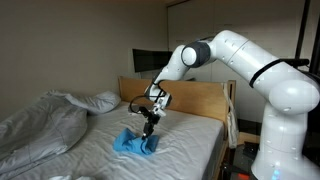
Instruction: Fold the blue cloth
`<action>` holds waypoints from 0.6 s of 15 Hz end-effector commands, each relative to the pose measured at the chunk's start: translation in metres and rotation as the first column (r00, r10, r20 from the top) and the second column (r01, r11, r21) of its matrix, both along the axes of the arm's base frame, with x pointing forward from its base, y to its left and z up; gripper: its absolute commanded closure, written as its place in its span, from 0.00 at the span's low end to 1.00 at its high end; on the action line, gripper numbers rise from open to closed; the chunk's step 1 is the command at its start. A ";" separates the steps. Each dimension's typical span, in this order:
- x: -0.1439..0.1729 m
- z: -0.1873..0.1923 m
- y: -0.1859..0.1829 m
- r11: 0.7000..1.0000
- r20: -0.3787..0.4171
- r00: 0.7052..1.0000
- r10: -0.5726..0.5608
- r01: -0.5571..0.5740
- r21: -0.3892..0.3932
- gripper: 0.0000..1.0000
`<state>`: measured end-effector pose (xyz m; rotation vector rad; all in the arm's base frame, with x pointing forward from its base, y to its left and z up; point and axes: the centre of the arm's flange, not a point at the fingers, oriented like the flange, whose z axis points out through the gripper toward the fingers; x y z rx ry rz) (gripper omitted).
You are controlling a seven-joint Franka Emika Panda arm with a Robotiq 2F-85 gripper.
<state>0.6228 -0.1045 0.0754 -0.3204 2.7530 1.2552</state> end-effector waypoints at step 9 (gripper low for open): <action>0.001 0.024 -0.055 0.995 0.000 0.997 -0.072 0.071 -0.073 0.90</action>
